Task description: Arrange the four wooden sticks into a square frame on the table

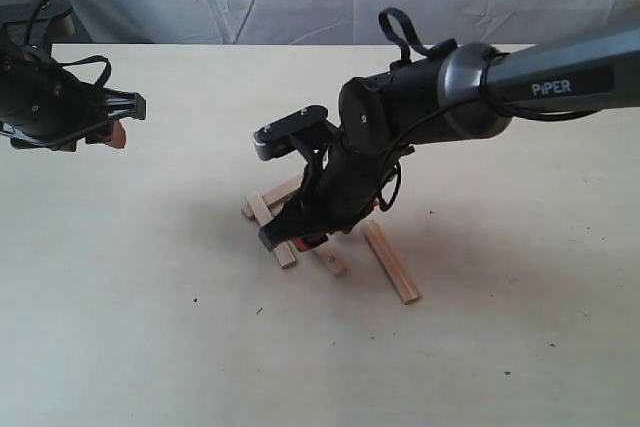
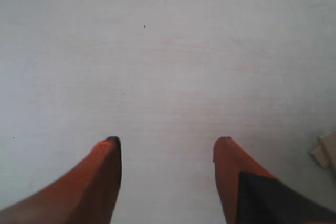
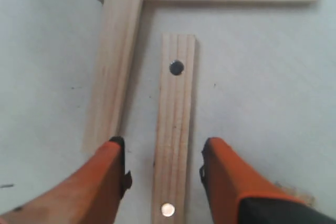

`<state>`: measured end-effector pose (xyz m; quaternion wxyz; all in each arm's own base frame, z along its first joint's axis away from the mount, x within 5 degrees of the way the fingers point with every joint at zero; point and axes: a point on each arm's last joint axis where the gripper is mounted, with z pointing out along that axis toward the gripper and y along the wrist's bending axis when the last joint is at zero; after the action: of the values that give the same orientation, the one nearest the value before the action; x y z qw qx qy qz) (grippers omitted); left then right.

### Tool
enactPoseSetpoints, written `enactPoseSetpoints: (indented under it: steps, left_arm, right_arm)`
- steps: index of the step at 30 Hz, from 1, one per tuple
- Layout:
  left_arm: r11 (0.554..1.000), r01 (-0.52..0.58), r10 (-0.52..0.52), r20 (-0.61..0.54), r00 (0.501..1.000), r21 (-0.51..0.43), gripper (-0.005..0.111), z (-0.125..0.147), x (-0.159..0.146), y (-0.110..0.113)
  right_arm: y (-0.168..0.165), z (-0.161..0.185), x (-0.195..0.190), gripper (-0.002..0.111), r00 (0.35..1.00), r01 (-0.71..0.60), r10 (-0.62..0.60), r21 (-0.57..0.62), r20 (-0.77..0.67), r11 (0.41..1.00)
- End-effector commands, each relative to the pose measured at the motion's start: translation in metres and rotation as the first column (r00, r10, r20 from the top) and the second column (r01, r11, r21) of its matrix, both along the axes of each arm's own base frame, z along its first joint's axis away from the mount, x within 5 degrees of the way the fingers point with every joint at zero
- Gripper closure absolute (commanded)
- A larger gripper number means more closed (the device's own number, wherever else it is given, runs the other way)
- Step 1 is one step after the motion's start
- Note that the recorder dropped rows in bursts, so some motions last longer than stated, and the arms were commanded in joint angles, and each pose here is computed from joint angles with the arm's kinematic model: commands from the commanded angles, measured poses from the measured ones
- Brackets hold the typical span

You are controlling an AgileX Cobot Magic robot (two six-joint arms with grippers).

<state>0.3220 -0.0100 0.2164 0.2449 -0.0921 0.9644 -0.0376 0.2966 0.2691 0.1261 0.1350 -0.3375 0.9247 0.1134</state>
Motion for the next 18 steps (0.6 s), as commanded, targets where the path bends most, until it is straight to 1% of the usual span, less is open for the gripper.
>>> enactPoseSetpoints:
  steps: [1,9,18]
  left_arm:
    - [1.0,0.006,-0.006,0.009,1.0,0.003,0.054,0.002,-0.001,-0.001]
    - [1.0,0.006,-0.006,0.009,1.0,0.003,0.054,0.002,-0.001,-0.001]
    - [1.0,0.006,-0.006,0.009,1.0,0.003,0.054,0.002,-0.001,-0.001]
  right_arm:
    - [0.0,0.011,-0.001,0.062,1.0,0.024,-0.024,0.035,0.0,0.999]
    - [0.002,-0.004,-0.003,0.062,0.997,0.054,-0.052,0.03,-0.06,0.998]
    - [0.002,-0.019,-0.003,0.062,0.995,0.055,-0.055,0.006,-0.083,0.998]
